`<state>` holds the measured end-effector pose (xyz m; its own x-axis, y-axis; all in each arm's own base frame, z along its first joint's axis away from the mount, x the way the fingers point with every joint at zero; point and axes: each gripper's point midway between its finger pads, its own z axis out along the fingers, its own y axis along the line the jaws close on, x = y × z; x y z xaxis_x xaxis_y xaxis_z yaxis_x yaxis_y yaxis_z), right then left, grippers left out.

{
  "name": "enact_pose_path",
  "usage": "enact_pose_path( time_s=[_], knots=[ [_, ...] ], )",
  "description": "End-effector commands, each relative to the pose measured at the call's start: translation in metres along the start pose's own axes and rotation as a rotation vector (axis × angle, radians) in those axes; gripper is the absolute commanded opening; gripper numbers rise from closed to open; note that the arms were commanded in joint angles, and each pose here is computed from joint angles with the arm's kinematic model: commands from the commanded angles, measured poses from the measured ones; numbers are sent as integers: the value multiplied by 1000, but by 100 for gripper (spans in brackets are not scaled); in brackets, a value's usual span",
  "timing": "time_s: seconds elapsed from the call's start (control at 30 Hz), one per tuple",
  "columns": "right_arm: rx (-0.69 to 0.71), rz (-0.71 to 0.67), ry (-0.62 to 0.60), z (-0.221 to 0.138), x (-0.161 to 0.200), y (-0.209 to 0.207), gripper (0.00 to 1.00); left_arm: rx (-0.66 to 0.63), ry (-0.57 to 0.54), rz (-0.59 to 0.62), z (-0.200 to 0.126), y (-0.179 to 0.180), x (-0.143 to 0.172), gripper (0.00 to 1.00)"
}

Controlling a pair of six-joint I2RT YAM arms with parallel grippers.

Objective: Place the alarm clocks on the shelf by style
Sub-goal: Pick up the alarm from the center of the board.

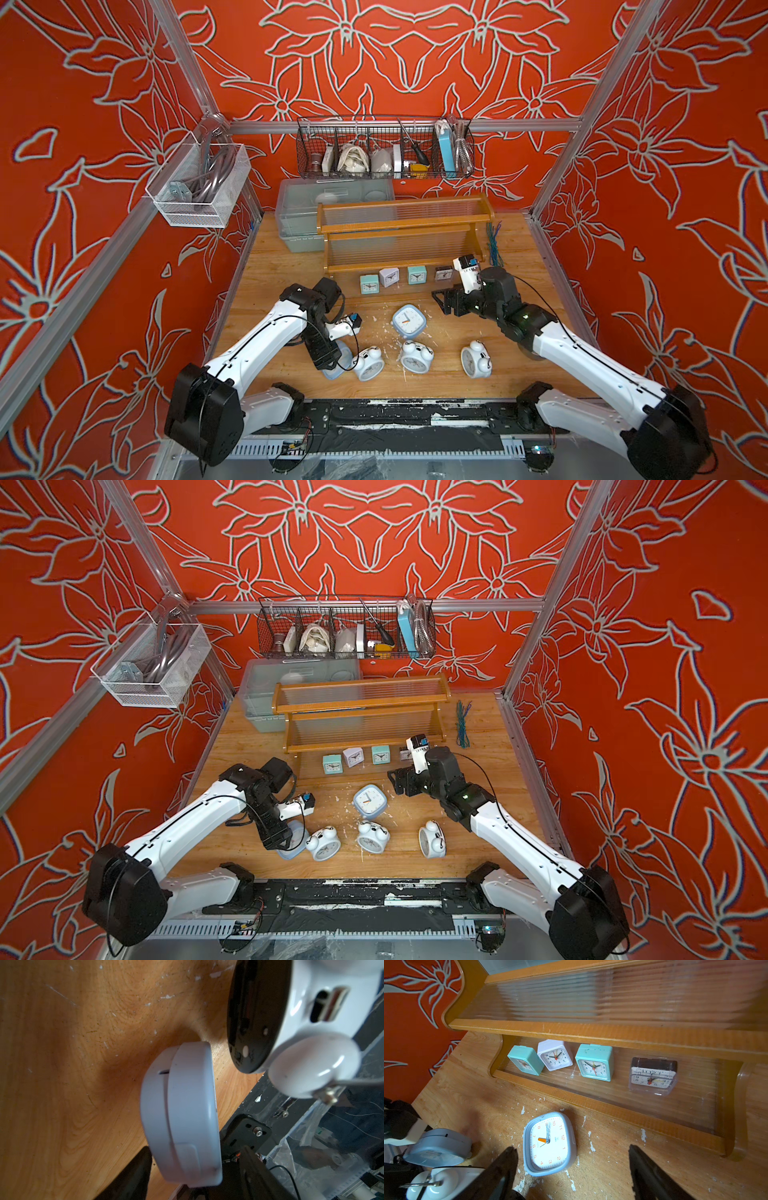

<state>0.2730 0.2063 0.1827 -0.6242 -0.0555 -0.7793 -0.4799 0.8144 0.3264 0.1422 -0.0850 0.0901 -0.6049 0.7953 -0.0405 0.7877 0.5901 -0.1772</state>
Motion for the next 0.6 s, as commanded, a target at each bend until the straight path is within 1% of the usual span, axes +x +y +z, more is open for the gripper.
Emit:
enact_pose_path(
  time_s=[0.0, 0.23, 0.4, 0.57],
  knots=[
    [-23, 5, -25, -5, -8, 6, 86, -1, -6, -1, 4, 3, -3, 65],
    [-41, 6, -18, -2, -7, 10, 85, 7, -14, 5, 6, 2, -4, 56],
    [-66, -6, -23, 0, -9, 14, 85, -13, -35, 18, 1, 3, -6, 43],
    [-123, -38, -21, 3, -11, 25, 84, -37, -60, 38, -8, 5, -10, 36]
  ],
)
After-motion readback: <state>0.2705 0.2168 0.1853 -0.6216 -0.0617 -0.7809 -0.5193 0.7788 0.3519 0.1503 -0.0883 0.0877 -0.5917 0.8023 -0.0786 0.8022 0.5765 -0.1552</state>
